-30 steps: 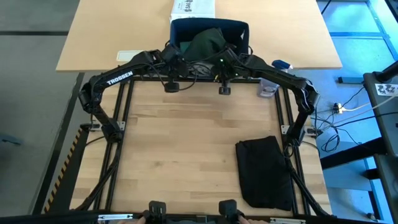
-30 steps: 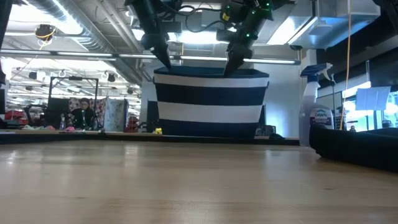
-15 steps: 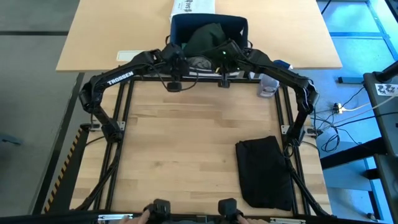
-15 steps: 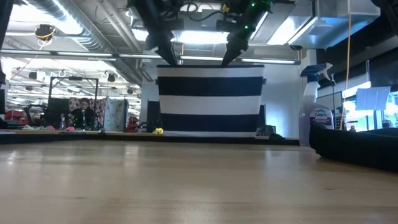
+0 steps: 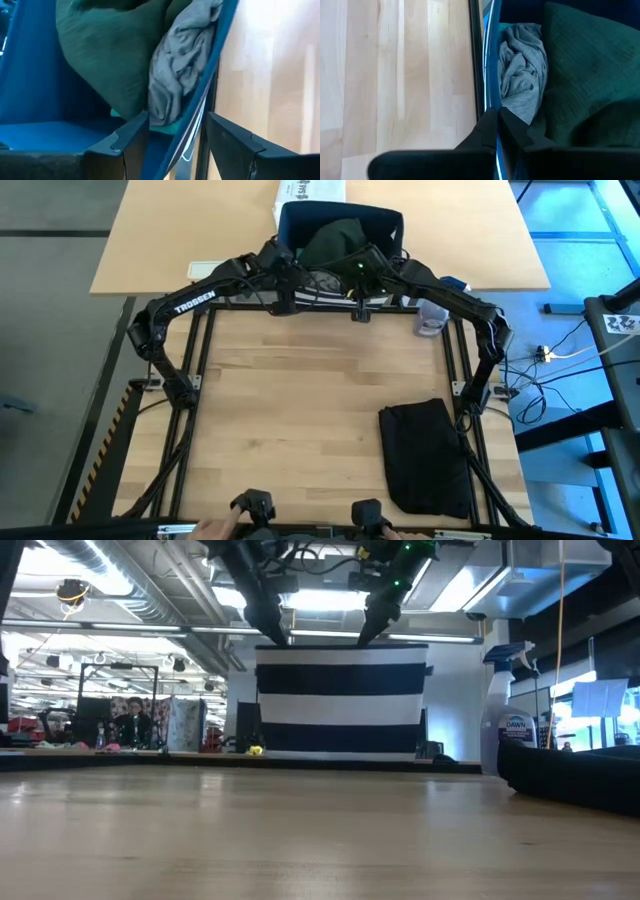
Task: Fold Laundry from Bin
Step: Fold the green polo shirt
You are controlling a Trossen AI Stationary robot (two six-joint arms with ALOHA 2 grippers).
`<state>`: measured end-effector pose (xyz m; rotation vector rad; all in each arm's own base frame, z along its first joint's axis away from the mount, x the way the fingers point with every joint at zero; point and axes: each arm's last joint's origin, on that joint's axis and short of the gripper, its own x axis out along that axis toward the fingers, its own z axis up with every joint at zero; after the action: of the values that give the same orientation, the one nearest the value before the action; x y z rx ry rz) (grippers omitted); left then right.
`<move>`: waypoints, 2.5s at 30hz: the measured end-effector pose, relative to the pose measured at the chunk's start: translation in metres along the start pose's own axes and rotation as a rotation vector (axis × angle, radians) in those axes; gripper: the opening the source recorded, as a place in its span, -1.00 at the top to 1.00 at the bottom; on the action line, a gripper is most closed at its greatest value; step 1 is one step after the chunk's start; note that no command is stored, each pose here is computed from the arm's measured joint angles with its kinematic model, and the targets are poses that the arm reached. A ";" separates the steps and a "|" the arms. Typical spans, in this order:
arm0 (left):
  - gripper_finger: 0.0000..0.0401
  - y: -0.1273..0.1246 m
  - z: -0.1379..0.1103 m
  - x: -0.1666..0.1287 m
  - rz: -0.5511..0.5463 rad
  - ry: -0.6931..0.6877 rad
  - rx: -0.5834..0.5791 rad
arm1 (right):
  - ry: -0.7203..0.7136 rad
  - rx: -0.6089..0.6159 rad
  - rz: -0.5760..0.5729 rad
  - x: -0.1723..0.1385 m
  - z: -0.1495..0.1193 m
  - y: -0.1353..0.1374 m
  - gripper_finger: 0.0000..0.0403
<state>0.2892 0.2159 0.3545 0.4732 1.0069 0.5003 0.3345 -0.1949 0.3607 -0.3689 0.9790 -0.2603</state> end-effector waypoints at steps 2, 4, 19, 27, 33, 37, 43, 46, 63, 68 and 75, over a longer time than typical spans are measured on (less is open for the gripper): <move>0.04 -0.002 0.001 0.004 -0.029 -0.013 0.003 | 0.000 0.002 -0.001 0.000 0.000 0.000 0.98; 0.04 -0.006 0.001 0.015 -0.066 -0.008 0.002 | -0.001 0.002 -0.002 0.000 0.000 0.000 0.98; 0.93 0.000 -0.012 0.031 0.015 0.145 0.073 | -0.001 -0.004 -0.133 -0.003 0.004 -0.008 0.98; 0.97 0.000 -0.012 0.004 -0.053 0.098 0.024 | -0.051 0.023 -0.068 -0.016 0.010 -0.009 0.98; 0.98 -0.015 -0.014 0.006 -0.150 0.141 -0.010 | -0.057 0.067 0.082 -0.016 0.006 -0.002 0.98; 0.98 -0.021 -0.012 0.004 -0.160 0.155 -0.002 | -0.054 0.081 0.122 -0.012 0.004 0.002 0.98; 0.84 -0.024 -0.012 0.004 -0.208 0.144 0.007 | -0.077 0.095 0.200 -0.010 0.002 0.006 0.84; 0.69 -0.024 -0.012 0.003 -0.208 0.133 0.042 | -0.073 0.089 0.195 -0.009 0.004 0.008 0.64; 0.17 -0.009 0.003 -0.103 0.019 -0.201 0.056 | -0.260 0.075 0.098 -0.063 0.033 -0.012 -0.08; 0.17 0.019 -0.003 -0.114 0.089 -0.378 0.022 | -0.337 0.140 -0.114 -0.075 0.035 -0.041 -0.03; 0.17 0.064 -0.027 -0.068 0.055 -0.426 -0.131 | -0.356 0.341 -0.203 -0.050 -0.001 -0.101 0.04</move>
<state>0.2240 0.2298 0.4248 0.4663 0.5504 0.4852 0.3022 -0.2680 0.4397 -0.1915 0.5332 -0.5185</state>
